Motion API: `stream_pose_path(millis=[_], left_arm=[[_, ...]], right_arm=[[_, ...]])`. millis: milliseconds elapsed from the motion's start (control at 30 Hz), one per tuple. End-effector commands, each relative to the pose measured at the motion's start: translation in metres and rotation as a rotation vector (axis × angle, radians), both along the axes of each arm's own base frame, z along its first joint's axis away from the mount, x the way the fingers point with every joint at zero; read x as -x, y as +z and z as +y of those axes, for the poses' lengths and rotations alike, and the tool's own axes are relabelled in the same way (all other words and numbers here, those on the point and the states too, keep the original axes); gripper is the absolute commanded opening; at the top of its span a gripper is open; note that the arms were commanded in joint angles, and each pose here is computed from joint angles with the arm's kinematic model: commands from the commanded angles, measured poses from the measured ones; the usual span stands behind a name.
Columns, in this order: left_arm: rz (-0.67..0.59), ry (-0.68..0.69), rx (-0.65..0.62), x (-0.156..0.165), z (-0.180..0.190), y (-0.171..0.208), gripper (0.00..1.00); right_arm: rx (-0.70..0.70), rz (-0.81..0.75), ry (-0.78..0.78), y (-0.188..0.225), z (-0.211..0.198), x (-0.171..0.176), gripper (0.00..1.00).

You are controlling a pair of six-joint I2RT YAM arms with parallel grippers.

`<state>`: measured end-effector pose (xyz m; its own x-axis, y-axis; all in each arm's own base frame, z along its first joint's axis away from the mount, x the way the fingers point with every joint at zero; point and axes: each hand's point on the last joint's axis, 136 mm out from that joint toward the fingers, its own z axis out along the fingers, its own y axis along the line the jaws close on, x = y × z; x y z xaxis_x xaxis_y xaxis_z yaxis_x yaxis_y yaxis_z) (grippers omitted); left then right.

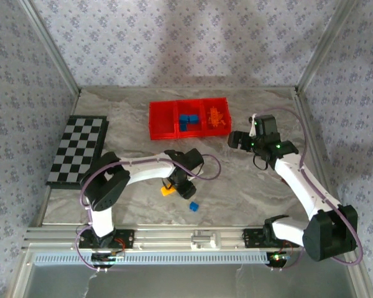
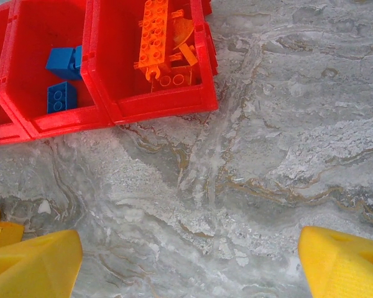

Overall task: Sort the legos into containers by color
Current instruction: Pick up the lego from the middle-left of the table.

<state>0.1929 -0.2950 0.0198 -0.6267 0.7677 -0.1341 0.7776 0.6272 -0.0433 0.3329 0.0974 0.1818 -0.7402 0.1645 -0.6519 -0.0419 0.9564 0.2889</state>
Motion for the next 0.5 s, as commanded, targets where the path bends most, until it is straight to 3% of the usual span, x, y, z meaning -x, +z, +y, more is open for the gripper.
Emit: stream_pose_path(millis=[0,467], left_arm=[[0.007,-0.026,-0.025,0.0004,-0.0002,-0.0027,0.61],[0.01,-0.018,-0.046,-0.0039,-0.0033,-0.01,0.45]], right_arm=[[-0.002,0.005,-0.019,0.0026,-0.0053,0.0063,0.92],[-0.006,0.008,-0.024,0.0035,-0.0083,0.0079,0.92]])
